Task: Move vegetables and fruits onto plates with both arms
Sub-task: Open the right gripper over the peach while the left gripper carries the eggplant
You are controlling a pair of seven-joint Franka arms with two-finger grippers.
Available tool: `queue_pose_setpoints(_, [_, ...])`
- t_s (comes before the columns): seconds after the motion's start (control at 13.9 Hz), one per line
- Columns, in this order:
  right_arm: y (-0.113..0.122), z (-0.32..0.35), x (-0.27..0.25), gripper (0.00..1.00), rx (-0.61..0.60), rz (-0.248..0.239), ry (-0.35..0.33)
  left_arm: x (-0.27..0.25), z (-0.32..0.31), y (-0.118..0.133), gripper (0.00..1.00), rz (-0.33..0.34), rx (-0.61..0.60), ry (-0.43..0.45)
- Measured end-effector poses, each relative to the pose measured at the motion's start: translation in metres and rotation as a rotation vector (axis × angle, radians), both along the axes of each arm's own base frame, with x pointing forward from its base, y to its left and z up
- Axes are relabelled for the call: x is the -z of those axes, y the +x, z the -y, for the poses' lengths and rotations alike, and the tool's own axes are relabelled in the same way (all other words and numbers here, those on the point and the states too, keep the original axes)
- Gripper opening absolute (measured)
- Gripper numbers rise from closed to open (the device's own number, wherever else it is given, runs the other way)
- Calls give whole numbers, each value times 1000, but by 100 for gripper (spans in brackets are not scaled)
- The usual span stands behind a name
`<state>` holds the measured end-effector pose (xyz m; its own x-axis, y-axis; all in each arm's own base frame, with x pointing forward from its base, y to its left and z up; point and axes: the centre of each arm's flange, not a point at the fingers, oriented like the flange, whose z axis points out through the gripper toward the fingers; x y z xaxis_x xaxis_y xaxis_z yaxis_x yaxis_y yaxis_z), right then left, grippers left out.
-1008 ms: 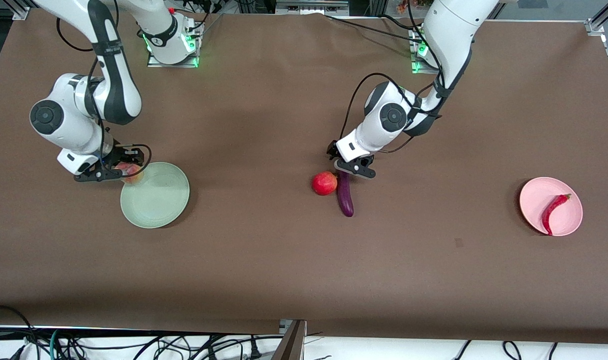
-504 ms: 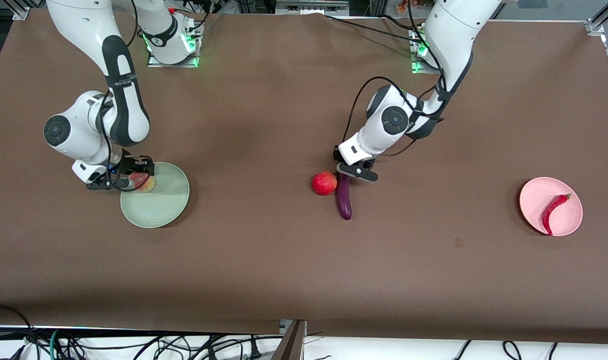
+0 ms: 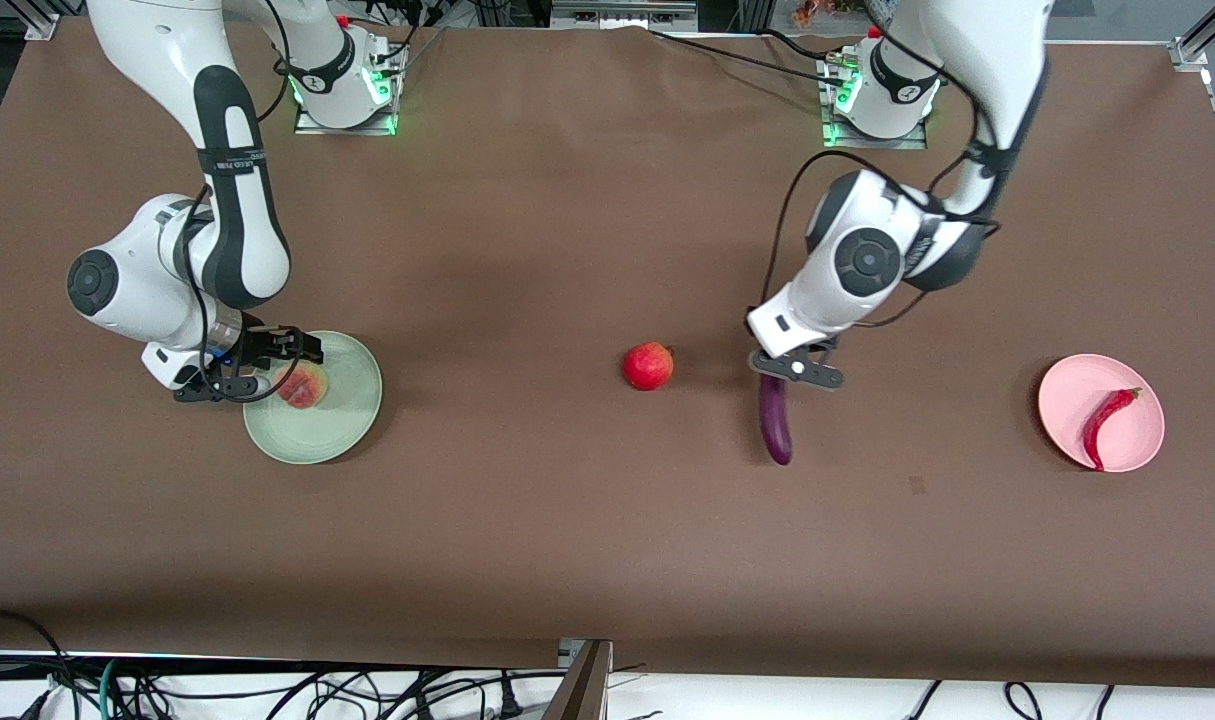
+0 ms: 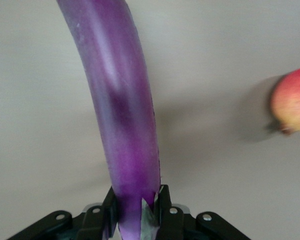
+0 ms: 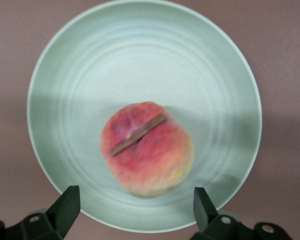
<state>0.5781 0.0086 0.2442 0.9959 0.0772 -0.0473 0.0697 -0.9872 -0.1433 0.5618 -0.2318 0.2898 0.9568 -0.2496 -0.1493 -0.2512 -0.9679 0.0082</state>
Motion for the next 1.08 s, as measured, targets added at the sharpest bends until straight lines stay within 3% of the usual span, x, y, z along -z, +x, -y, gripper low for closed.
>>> queue_pose_setpoints(0.14, [3,-5,-6,100,25,-20,17,-33,-40,22,35,-47,59,131])
queue_pose_setpoints(0.36, [17,-36,-30,100,82,-53,35,-44,-114,39,35,-121,175,211])
queue_pose_setpoints(0.65, [39,-141,-85,100,218,-33,7,-39,-284,49,35,-207,295,128])
queue_pose_setpoints(0.86, [30,-252,-95,100,375,-36,-9,-31,-360,41,35,-233,340,125])
queue_pose_setpoints(1.08, [11,-372,-71,100,571,-65,-16,-6,-412,38,35,-225,413,114])
